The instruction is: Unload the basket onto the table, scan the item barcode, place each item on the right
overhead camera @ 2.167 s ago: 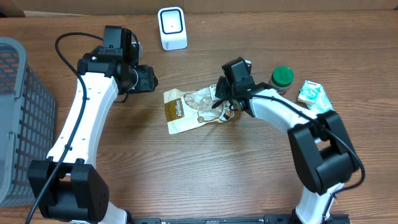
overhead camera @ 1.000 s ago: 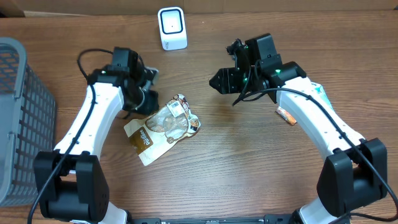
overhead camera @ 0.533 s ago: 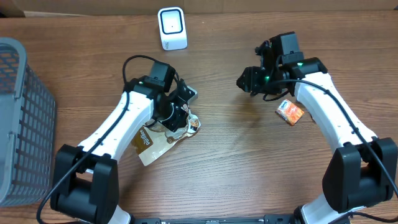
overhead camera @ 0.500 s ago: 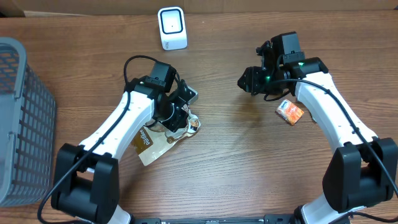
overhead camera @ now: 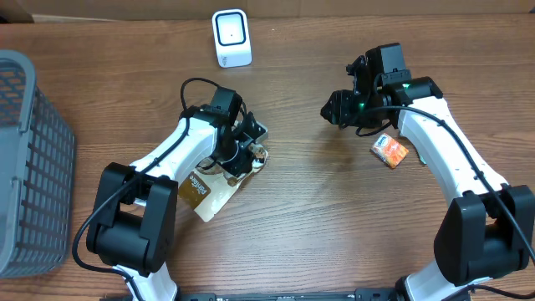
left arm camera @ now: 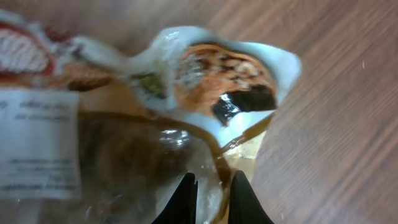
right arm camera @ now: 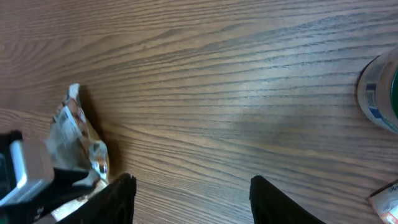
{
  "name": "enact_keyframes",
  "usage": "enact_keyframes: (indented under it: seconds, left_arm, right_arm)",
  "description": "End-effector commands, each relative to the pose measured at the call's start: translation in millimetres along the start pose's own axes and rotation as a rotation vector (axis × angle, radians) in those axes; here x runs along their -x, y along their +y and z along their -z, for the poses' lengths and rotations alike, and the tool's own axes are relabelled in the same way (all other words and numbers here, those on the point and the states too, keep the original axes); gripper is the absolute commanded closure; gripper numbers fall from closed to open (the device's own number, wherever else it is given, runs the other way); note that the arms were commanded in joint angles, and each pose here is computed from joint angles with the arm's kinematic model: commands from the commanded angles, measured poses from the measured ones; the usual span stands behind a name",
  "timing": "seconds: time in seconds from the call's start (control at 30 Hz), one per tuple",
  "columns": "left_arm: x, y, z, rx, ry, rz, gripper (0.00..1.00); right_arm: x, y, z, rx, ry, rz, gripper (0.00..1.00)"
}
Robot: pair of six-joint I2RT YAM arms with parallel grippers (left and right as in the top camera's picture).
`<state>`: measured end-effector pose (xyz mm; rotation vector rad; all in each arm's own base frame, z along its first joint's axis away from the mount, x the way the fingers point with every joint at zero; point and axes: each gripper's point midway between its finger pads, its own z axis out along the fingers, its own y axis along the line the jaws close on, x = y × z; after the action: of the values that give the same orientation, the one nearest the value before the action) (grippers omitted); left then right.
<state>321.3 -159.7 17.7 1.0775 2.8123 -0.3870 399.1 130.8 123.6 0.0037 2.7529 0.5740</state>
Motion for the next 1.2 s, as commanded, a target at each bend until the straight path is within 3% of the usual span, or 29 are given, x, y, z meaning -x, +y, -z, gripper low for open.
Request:
enact_keyframes:
  seconds: [0.0, 0.13, 0.3, 0.57, 0.67, 0.87, 1.03, 1.1, 1.13, 1.17]
  left_arm:
    - [12.7, 5.7, -4.0, 0.016, -0.052, 0.149, 0.95]
    - [25.3, 15.4, -2.9, 0.05, -0.108, 0.314, 0.95]
    - [25.7, 43.7, 1.3, 0.198, -0.141, 0.509, 0.94]
    - [26.3, 71.6, 11.0, 0.241, -0.198, 0.636, 0.96]
    - [37.6, 84.3, 34.4, 0.243, -0.228, 0.662, 0.95]
    - [56.2, 90.7, 105.5, 0.261, -0.218, 0.649, 0.76]
    - [34.0, 101.8, 145.9, 0.3, -0.154, 0.727, 0.63]
    - [14.8, 113.7, 147.9, 0.311, -0.117, 0.788, 0.66]
    - [5.0, 119.1, 146.1, 0.317, -0.094, 0.822, 0.72]
    - [-18.4, 131.0, 142.8, 0.316, -0.056, 0.896, 0.86]
  right_arm:
    - [1.1, -0.9, 1.3, -0.004, -0.001, -0.003, 0.44]
    - [-2.3, -2.3, -0.7, -0.006, 0.01, -0.007, 0.45]
    - [-6.1, -3.5, -2.3, -0.009, 0.023, -0.037, 0.46]
    - [-14.5, -7.5, -7.5, -0.016, 0.049, -0.046, 0.46]
    - [-16.6, -7.2, -9.2, -0.01, 0.057, -0.049, 0.42]
    - [-17.7, 4.3, -9.7, 0.054, 0.068, -0.046, 0.36]
    - [-17.2, 15.7, -12.5, 0.095, 0.067, -0.028, 0.36]
    - [-17.4, 22.0, -14.9, 0.102, 0.065, -0.01, 0.37]
    - [-17.4, 24.7, -15.7, 0.105, 0.063, -0.003, 0.37]
    - [-18.5, 33.4, -19.2, 0.115, 0.062, 0.02, 0.37]
